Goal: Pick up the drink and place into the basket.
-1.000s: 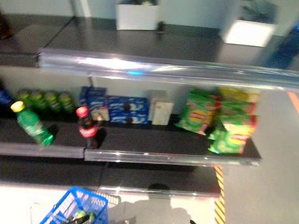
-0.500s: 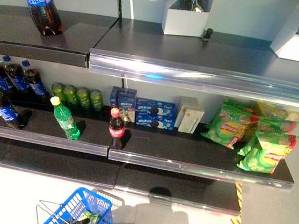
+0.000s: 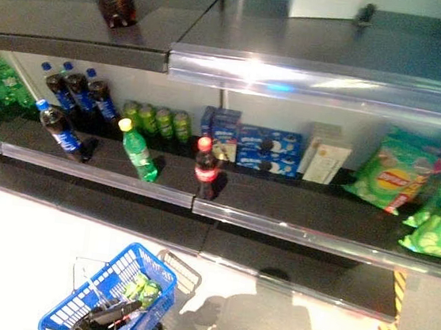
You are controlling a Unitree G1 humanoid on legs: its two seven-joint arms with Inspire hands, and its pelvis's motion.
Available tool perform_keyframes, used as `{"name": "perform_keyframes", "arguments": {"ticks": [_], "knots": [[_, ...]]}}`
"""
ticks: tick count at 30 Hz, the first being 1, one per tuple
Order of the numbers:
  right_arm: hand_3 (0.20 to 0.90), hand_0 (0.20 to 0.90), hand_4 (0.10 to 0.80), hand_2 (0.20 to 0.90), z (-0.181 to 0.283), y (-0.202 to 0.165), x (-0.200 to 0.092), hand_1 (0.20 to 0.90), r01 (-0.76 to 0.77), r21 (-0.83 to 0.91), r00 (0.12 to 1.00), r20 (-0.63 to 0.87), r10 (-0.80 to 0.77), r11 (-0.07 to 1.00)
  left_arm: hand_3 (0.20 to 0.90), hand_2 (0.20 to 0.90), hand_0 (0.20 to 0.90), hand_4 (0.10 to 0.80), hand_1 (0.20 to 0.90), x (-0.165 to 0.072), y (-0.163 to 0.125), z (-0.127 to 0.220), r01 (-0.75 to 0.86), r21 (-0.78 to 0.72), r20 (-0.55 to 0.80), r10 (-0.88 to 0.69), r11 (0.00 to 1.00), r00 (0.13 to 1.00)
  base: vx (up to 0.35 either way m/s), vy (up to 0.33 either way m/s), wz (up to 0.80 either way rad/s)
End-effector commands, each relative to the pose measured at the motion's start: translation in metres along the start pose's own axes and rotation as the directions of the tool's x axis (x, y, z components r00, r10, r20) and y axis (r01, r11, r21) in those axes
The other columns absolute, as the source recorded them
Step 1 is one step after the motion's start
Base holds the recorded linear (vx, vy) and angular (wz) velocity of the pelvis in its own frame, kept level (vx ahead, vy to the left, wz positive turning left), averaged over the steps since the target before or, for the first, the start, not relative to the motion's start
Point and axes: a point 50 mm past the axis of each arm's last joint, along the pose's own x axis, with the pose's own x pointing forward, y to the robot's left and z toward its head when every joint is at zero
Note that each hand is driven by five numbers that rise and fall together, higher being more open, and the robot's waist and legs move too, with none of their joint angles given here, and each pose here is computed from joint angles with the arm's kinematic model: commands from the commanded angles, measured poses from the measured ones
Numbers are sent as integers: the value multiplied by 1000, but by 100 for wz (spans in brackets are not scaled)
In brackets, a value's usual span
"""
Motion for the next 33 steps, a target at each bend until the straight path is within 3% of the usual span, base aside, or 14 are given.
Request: {"name": "perform_keyframes", "arguments": {"ticks": [1, 13, 21, 29, 33], "knots": [[900, 900, 800, 900, -15, 2, -3, 900, -10, -37, 1000, -13, 9, 999, 200, 300, 300, 100, 300, -2, 0, 38, 124, 8, 159, -124, 992, 979, 210, 340, -19], [900, 900, 800, 900, -12, 14, -3, 900, -33, 28, 999, -1, 33, 999, 200, 300, 300, 100, 300, -2, 6, 51, 74, 74, 142, -84, 995, 986, 98, 199, -2], [900, 900, 800, 900, -7, 19, -2, 900, -87, 37, 996, 15, 87, 995, 200, 300, 300, 100, 300, -5, 13, 54, 49, 111, 147, -65, 993, 987, 39, -130, 22], [900, 900, 800, 900, -10, 24, -2, 900, -103, 9, 994, -39, 103, 995, 200, 300, 300, 100, 300, -12, 30, 40, -30, -18, 139, 32, 999, 990, 25, -130, 1], [900, 900, 800, 900, -12, 23, -2, 900, -95, -17, 994, -55, 94, 995, 200, 300, 300, 100, 300, -12, 31, 35, -37, 9, 113, 35, 999, 993, 13, -43, 2]]}}
